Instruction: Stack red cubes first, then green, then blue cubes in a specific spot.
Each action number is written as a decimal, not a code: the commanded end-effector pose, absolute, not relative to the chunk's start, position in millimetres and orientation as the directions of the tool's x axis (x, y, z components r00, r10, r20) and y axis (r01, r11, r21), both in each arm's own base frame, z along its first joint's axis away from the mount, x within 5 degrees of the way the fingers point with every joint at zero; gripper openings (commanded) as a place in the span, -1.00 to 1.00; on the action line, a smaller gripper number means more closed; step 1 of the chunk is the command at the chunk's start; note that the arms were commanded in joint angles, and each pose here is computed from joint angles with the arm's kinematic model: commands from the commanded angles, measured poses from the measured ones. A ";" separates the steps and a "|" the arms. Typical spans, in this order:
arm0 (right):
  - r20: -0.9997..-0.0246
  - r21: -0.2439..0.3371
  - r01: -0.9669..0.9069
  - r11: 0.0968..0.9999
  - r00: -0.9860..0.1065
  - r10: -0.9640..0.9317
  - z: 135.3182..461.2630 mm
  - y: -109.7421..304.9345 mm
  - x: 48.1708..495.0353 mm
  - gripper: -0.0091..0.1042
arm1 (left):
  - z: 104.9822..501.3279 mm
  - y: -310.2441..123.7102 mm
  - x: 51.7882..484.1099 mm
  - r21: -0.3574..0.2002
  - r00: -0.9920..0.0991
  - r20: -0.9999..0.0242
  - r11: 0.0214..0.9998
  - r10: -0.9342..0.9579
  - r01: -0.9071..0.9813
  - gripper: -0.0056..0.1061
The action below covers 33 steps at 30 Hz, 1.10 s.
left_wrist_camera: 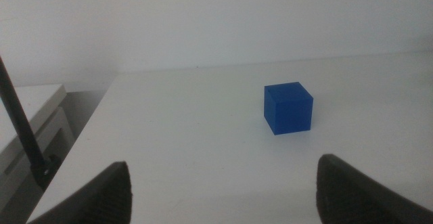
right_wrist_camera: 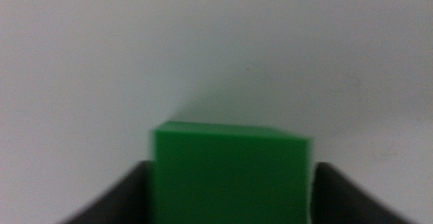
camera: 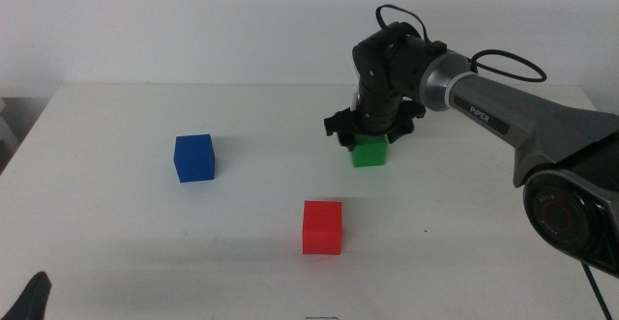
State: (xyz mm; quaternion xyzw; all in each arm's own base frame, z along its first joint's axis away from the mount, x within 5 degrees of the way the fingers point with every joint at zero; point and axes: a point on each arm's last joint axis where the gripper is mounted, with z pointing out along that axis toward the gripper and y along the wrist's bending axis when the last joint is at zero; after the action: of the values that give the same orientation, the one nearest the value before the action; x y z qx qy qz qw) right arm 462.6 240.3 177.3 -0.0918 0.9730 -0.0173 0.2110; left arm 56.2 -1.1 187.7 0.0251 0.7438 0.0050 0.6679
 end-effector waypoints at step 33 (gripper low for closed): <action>-0.542 0.058 -0.085 0.995 -0.840 -0.040 275.4 307.9 283.2 -0.86 | 197.2 -1.7 55.0 0.022 -0.003 -1.000 0.999 0.022 0.033 0.78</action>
State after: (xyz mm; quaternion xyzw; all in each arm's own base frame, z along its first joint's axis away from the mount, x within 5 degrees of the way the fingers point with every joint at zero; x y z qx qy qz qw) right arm 280.4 309.9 243.0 -0.0387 0.9702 0.0126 0.2388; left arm 56.2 -1.1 187.7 0.0251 0.7438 0.0050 0.6679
